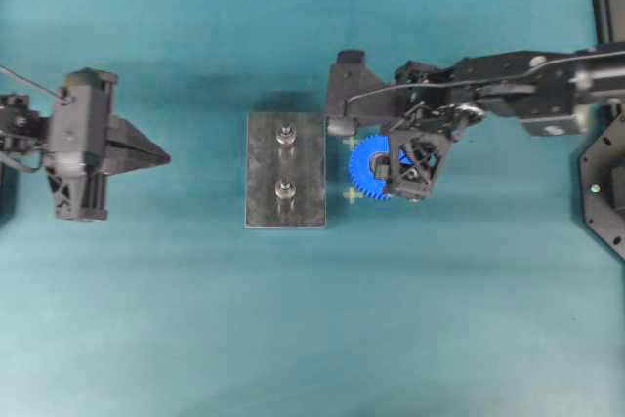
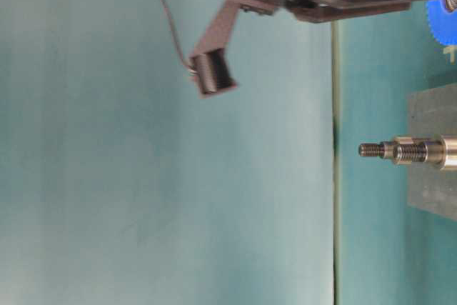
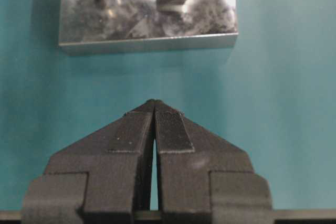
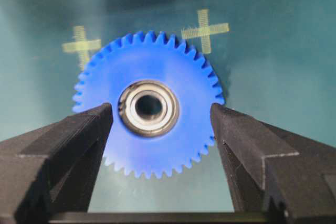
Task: Fit the large gear onto the shaft.
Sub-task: 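Lower the right gripper over the blue gear and grip its hub, then lift the blue gear and carry it left over the upper shaft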
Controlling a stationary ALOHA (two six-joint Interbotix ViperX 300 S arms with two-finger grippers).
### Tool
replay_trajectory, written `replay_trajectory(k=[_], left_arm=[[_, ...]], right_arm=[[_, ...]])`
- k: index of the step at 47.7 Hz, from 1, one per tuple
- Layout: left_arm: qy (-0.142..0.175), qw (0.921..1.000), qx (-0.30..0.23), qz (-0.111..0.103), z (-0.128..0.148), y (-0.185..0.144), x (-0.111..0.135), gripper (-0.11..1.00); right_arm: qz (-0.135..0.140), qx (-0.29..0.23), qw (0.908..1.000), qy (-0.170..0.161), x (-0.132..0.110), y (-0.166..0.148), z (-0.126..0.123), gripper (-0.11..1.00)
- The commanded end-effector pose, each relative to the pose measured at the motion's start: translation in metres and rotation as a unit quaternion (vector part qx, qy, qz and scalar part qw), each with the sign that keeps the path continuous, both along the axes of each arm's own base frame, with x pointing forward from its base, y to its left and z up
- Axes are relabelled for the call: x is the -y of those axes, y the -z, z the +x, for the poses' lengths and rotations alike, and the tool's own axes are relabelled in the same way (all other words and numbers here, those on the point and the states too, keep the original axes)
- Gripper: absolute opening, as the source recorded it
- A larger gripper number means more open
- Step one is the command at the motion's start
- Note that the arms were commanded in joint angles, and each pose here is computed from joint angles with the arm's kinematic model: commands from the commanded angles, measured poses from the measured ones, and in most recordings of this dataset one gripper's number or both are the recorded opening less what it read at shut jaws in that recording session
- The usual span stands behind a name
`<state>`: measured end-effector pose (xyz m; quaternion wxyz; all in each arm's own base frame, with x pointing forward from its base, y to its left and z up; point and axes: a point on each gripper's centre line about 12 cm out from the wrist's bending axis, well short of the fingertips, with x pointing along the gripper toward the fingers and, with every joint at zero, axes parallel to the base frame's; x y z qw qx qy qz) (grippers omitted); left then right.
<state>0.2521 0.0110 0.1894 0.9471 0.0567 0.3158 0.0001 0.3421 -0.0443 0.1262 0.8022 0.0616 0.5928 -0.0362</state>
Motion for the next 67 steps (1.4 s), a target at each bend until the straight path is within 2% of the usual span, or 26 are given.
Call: replay_trajectory(k=[1,21,54,58,64,67], left_arm=[[0.000,0.9999,0.012,0.002,0.000,-0.008,0.000,0.00],[-0.001,1.0000,0.008,0.001,-0.006,-0.009,0.000,0.00],[-0.002,0.9999,0.010,-0.001,-0.010,-0.009,0.000,0.00],[-0.002,0.9999,0.011,-0.001,-0.010,-0.009,0.000,0.00],[-0.002,0.9999,0.012,0.000,-0.010,-0.009,0.000,0.00],[-0.002,0.9999,0.012,0.000,-0.010,-0.009,0.000,0.00]], right_arm=[[-0.003,0.011,0.9999,0.001,0.004,-0.005,0.005,0.80],[-0.011,-0.006,0.9999,0.005,0.014,0.004,0.003,0.77],[-0.001,-0.033,0.9993,0.018,0.011,0.023,0.006,0.76],[0.002,-0.039,0.9990,0.024,0.011,0.023,0.005,0.71],[0.009,-0.059,0.9975,0.038,0.012,0.021,0.004,0.50],[0.013,-0.065,0.9968,0.045,0.012,0.018,0.004,0.49]])
